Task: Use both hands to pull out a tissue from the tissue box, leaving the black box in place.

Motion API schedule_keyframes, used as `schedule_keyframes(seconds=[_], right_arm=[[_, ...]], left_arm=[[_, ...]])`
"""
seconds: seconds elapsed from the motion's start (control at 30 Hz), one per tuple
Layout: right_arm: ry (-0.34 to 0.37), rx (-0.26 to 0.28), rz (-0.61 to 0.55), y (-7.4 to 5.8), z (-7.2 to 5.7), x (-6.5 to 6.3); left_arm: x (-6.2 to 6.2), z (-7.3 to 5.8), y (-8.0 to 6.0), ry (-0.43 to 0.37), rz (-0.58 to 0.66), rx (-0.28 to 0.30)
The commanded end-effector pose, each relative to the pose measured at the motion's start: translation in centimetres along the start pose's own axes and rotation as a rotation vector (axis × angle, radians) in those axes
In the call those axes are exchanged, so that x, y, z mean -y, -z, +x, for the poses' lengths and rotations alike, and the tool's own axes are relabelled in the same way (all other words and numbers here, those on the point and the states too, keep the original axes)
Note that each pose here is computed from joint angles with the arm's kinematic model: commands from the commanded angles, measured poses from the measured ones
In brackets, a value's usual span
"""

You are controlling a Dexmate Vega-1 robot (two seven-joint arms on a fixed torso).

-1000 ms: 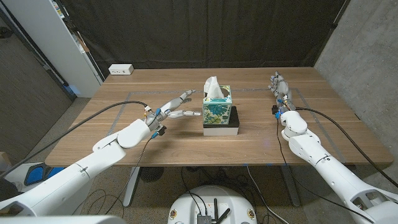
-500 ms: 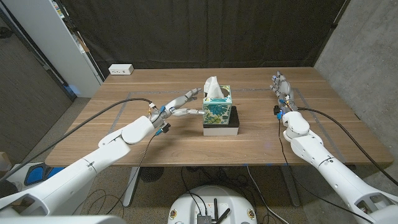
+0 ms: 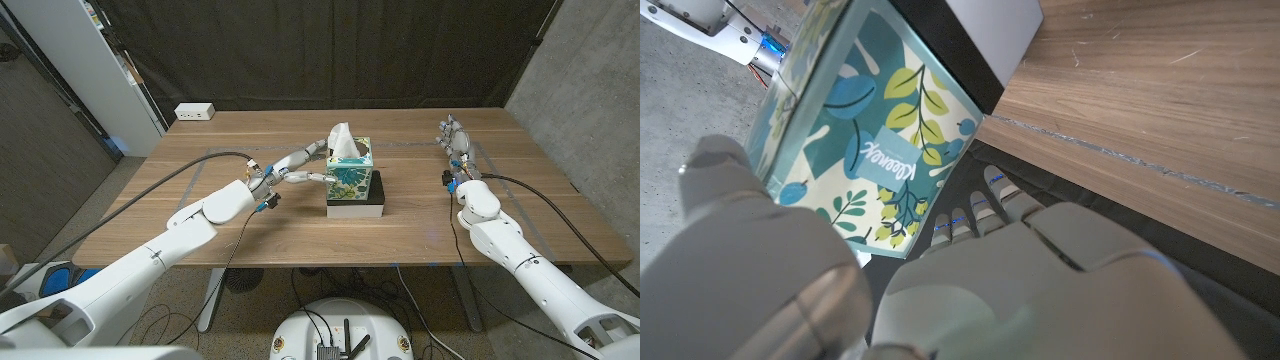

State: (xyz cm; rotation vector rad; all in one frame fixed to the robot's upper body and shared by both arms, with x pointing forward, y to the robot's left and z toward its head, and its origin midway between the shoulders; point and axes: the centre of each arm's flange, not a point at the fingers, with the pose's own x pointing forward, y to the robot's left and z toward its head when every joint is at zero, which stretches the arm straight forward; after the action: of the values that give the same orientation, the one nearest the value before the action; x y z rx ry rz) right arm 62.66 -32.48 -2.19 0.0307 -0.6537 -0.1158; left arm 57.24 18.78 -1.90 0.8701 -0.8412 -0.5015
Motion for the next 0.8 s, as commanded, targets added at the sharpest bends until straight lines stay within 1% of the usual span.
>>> schedule_keyframes(seconds=[0.03, 0.33, 0.57, 0.8], right_arm=[[0.028, 0.011, -0.036, -0.22, -0.57, 0.26], [0.038, 0.021, -0.079, -0.54, -0.85, 0.07], [0.04, 0.023, -0.093, -0.75, -1.04, -0.04], [0.045, 0.024, -0.11, -0.95, -1.34, -0.03]], left_arm=[[0.13, 1.0, -0.39, -0.013, 0.012, 0.016], [0.55, 1.42, -0.32, 0.03, -0.016, 0.013], [0.61, 1.1, -0.29, 0.015, -0.06, 0.017], [0.67, 0.6, -0.27, -0.037, -0.081, 0.021]])
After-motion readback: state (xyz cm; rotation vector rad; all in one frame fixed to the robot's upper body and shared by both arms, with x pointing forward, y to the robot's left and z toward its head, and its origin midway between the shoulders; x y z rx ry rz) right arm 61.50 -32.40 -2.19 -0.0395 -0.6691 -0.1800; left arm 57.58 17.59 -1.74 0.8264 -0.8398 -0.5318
